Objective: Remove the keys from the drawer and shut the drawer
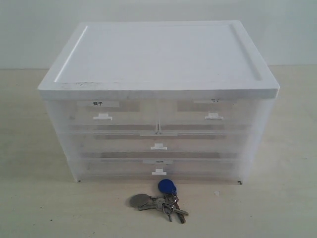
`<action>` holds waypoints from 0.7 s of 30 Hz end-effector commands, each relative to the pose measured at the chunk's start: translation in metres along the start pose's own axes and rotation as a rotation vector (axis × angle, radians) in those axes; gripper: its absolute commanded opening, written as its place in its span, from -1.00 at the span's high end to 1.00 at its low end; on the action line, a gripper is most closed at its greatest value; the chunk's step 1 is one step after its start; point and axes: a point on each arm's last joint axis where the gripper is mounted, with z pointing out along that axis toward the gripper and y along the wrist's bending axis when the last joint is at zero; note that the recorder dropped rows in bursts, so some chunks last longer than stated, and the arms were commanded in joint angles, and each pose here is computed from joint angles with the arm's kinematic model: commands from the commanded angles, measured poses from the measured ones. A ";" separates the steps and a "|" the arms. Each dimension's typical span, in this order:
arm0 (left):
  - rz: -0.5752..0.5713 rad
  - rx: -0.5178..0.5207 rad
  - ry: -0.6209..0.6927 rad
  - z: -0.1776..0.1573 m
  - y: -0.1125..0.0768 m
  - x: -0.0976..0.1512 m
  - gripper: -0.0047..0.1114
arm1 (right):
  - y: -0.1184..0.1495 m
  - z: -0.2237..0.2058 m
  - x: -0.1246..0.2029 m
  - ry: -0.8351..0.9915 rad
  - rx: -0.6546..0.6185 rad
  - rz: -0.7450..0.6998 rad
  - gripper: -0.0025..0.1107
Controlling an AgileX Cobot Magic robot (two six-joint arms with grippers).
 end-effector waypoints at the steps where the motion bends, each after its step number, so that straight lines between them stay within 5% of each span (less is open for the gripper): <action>1: 0.007 -0.004 0.001 0.000 0.000 0.001 0.84 | -0.002 0.004 0.044 0.050 0.087 0.000 0.96; 11: 0.007 -0.004 0.001 0.000 0.000 0.001 0.84 | -0.015 -0.001 0.083 0.268 0.358 0.083 0.96; 21: 0.007 -0.004 0.001 0.000 0.000 0.001 0.84 | -0.014 -0.007 0.097 0.434 0.367 0.084 0.96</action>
